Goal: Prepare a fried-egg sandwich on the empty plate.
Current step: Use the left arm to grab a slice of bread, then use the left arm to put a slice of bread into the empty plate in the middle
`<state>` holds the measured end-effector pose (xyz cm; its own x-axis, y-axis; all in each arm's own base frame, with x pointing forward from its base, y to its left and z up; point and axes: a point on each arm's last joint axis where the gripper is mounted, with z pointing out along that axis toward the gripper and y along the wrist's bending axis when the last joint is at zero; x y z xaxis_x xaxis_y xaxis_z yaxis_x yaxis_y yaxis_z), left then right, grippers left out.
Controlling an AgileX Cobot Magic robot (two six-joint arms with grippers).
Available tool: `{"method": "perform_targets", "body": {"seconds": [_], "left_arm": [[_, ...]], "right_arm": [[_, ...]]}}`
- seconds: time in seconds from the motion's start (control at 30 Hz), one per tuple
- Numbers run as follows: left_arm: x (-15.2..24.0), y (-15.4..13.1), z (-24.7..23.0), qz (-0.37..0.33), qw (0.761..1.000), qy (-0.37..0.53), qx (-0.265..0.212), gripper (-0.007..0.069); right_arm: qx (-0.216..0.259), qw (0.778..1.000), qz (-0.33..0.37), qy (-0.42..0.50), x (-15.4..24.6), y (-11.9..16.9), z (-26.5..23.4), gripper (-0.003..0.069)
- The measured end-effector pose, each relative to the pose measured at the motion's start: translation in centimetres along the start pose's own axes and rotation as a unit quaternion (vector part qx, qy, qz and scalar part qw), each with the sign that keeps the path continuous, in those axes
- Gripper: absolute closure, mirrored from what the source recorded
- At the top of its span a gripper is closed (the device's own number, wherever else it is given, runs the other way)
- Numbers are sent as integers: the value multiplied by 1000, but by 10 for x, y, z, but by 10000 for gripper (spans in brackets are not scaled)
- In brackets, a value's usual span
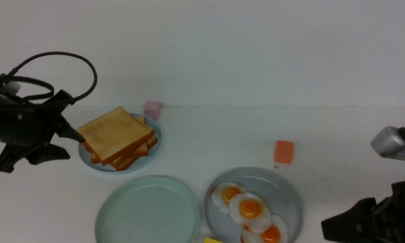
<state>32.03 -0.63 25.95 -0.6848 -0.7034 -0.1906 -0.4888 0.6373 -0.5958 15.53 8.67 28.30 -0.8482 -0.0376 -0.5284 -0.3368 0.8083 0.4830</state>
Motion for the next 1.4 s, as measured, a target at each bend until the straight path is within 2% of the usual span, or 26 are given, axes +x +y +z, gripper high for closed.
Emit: {"method": "perform_targets", "body": {"seconds": [0.1, 0.2, 0.53, 0.67, 0.9, 1.0, 1.13, 1.27, 1.4], "left_arm": [[-11, -4, 21, 15, 1000, 19, 13, 215], [-22, -1, 50, 17, 999, 38, 3, 163], [-33, 12, 89, -7, 999, 38, -14, 169], [-36, 12, 91, -7, 1000, 26, -13, 220], [-36, 13, 92, -8, 1000, 26, -14, 491], [-36, 13, 92, -5, 1000, 27, -16, 557], [-35, 8, 81, 17, 999, 28, -14, 559], [-29, -12, 40, 108, 994, 18, 16, 559], [-10, -25, 11, 186, 981, 48, 37, 559]], "right_arm": [[1, 1000, -1, -4, -1, 0, 0, 281], [-3, 1000, 3, -8, -1, 1, 0, 277], [-8, 1000, 7, -4, -1, 2, 0, 277], [-10, 1000, 8, -5, -1, 2, 0, 277], [-13, 1000, 10, -1, 0, 3, 0, 277], [-15, 1000, 10, 3, 1, 3, 0, 277], [-15, 1000, 10, 5, 1, 3, 0, 277], [-16, 1000, 10, 6, 1, 3, 0, 277], [-14, 1000, 9, 6, 1, 3, 0, 277]]}}
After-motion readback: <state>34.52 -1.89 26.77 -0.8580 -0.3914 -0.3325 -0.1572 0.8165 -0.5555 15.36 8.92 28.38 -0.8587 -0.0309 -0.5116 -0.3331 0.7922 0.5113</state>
